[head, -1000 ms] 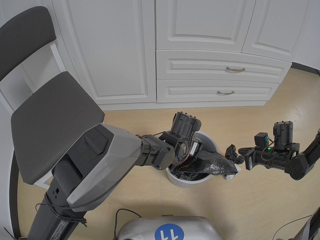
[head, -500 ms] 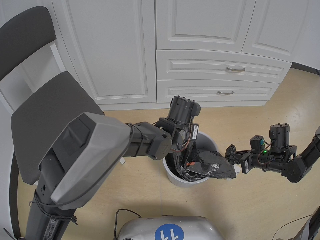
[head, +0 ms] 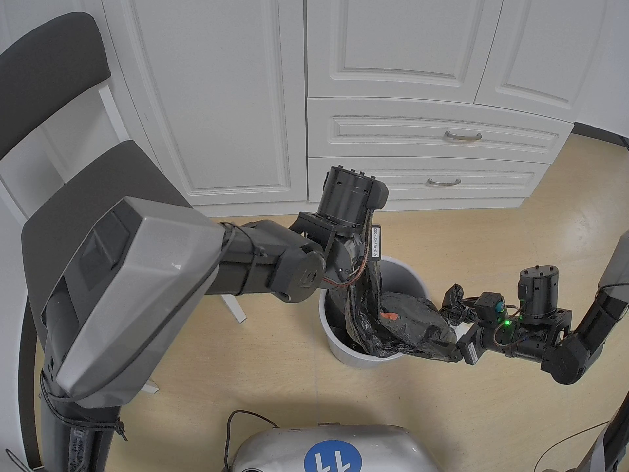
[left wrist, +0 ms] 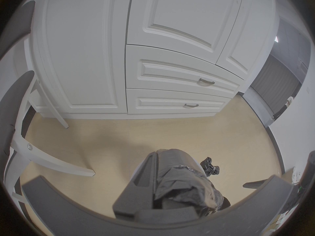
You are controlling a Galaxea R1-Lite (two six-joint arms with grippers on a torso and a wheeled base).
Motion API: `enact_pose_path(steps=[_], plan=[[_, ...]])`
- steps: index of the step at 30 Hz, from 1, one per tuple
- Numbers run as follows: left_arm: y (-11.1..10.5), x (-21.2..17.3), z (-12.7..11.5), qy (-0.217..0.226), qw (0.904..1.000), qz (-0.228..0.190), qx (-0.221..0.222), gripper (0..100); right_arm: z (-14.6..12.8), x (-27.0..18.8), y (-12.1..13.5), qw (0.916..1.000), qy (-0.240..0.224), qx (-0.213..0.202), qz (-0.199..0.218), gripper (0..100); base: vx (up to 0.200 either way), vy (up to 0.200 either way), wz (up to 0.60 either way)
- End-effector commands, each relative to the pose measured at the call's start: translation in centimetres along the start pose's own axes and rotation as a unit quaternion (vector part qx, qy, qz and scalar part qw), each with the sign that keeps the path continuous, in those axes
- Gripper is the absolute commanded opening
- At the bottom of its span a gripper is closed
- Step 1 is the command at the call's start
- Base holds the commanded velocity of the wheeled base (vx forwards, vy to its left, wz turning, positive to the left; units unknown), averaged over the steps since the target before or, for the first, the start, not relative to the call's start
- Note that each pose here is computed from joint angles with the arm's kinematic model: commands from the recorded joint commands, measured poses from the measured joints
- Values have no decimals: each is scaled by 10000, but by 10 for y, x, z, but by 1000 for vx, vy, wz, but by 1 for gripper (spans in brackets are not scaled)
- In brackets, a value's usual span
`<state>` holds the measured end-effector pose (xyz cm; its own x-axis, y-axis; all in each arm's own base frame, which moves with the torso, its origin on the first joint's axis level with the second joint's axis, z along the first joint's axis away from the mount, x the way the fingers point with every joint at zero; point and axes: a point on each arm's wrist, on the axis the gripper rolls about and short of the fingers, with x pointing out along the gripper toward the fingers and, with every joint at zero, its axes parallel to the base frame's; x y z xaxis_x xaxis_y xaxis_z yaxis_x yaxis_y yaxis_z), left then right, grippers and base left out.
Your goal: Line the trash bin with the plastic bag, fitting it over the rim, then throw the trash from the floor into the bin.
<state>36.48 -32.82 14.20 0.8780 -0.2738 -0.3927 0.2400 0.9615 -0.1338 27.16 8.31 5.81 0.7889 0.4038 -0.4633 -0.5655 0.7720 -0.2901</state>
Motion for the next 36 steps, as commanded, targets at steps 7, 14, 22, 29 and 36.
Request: enact_pose_path(steps=[7,14,22,29,36], plan=[[3,-3,2,3,10000,32,-3,0,-26,12,22,9982,373,-328,345,100,0,0,0],[4,-4,1,23,10000,39,6,0,-28,31,27,9978,545,-380,-32,100,0,0,0],[5,-9,3,17,10000,37,-5,0,-24,42,22,9981,-13,-337,-512,100,0,0,0],[8,-10,2,41,10000,60,-7,0,-20,37,15,9968,-123,-309,-720,0,0,0,0],[12,-11,4,29,9999,93,-117,0,-19,39,10,9964,-153,-290,-787,0,0,0,0]])
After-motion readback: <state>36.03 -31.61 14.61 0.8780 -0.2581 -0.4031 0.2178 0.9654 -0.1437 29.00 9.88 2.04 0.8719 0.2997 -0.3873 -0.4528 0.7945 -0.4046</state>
